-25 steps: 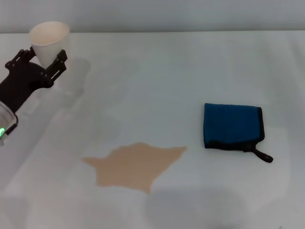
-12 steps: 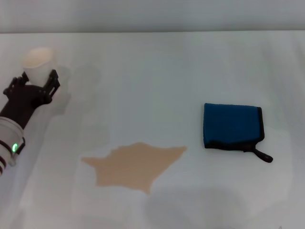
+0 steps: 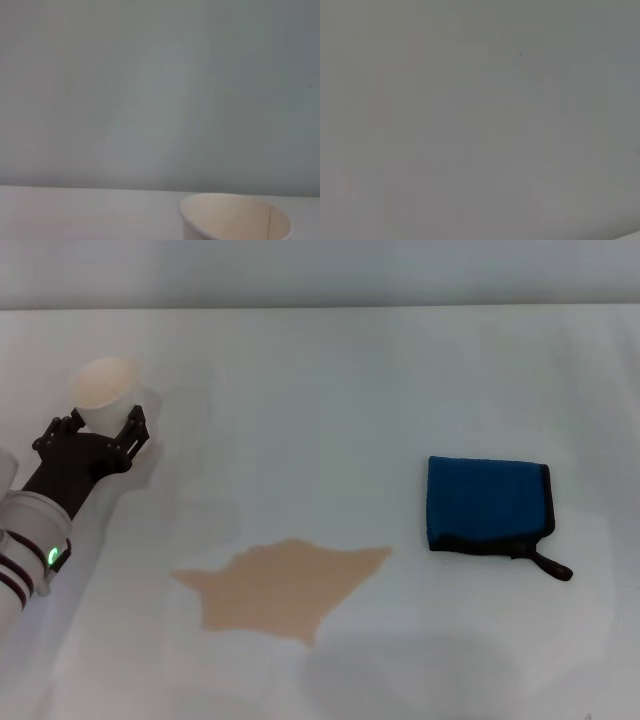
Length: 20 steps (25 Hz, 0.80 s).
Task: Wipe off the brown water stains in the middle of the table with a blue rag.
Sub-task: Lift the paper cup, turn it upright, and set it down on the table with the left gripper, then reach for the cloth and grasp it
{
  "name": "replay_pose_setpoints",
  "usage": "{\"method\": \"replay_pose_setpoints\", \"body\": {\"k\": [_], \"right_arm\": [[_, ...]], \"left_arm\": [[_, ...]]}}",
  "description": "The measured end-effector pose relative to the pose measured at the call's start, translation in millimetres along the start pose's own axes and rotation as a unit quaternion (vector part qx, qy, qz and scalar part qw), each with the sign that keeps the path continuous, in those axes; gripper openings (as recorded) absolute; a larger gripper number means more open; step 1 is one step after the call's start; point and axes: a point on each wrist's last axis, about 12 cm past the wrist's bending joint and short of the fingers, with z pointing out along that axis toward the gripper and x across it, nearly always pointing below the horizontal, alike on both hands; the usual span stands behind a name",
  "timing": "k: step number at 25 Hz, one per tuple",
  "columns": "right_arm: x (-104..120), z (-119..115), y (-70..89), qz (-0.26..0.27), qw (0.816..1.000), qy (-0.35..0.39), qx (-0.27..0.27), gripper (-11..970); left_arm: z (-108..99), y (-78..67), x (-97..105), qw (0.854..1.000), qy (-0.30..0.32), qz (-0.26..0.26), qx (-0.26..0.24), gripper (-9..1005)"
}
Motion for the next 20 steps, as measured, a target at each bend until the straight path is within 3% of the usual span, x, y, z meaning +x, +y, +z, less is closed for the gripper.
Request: {"method": "replay_pose_setpoints", "body": {"k": [7, 13, 20], "right_arm": [[0, 0, 0.0, 0.000, 1.000, -0.001, 0.000, 823], [-1, 0, -0.8, 0.004, 1.000, -0.001, 0.001, 823], [0, -1, -1.4, 0.004, 1.000, -0.001, 0.002, 822]], "left_arm": [[-3, -3.9, 4, 1.000, 0.005, 0.012, 0.003, 742], [-6, -11.3, 7, 1.000, 0.005, 0.018, 0.010, 834], [-13, -12.4, 13, 1.000, 0.006, 0.012, 0.006, 869]]}}
